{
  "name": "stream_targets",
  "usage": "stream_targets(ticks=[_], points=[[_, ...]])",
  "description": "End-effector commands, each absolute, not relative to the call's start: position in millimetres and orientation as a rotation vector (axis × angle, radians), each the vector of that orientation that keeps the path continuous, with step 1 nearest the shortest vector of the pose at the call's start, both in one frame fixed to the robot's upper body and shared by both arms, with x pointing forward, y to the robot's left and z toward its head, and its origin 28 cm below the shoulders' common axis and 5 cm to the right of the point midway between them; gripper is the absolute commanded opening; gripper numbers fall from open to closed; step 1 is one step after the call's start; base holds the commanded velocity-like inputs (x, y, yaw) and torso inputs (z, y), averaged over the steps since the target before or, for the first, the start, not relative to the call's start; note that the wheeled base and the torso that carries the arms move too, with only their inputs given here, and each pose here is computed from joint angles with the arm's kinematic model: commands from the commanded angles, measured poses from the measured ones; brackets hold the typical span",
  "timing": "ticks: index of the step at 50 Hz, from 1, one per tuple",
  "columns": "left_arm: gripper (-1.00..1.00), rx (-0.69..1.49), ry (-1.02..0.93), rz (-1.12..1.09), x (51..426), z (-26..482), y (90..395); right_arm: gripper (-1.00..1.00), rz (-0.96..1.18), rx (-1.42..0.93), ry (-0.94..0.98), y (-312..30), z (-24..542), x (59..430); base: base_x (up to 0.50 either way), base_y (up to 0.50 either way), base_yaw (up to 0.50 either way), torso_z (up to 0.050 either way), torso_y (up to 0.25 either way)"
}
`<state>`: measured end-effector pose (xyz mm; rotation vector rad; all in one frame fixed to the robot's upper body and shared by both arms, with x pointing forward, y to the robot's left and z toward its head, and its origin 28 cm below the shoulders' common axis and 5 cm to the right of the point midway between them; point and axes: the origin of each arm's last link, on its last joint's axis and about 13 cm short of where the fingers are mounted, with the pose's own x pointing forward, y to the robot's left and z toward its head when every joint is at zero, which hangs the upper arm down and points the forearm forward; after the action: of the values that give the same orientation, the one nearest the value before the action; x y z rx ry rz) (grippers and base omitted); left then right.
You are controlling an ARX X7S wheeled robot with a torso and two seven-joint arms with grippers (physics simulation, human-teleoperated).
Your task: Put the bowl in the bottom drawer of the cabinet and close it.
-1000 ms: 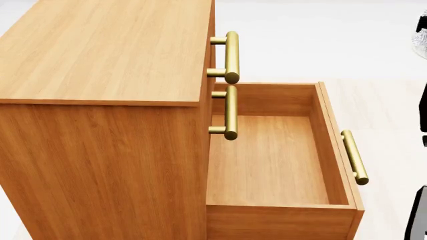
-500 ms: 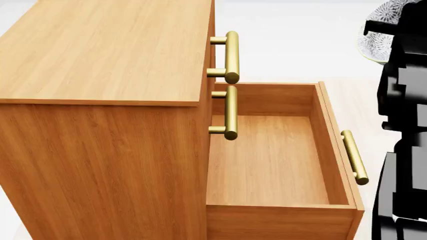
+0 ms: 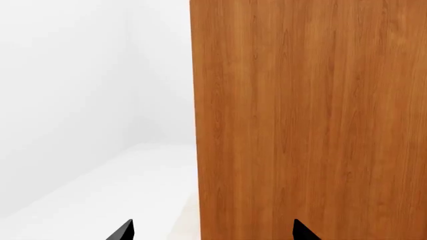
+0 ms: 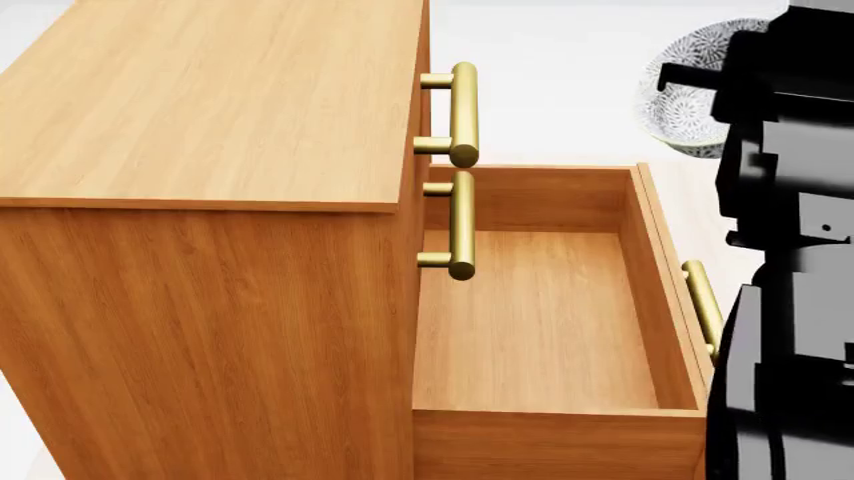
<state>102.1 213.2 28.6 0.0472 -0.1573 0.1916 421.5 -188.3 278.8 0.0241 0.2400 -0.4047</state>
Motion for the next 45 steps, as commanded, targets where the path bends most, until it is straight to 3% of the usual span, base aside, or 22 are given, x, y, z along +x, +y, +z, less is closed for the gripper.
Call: stream_targets(ticks=[1, 45], points=[[1.0, 0.047, -0.157, 0.191, 102, 28, 213, -1.0, -0.333, 0.037, 0.272, -182, 278, 421, 0.0, 0.0, 0.0, 0.0, 0.0], [1.0, 0.041, -0.157, 0.197, 102, 28, 214, -1.0, -0.15, -0.006, 0.392, -160, 250, 422, 0.0, 0.0, 0.0, 0.0, 0.0]])
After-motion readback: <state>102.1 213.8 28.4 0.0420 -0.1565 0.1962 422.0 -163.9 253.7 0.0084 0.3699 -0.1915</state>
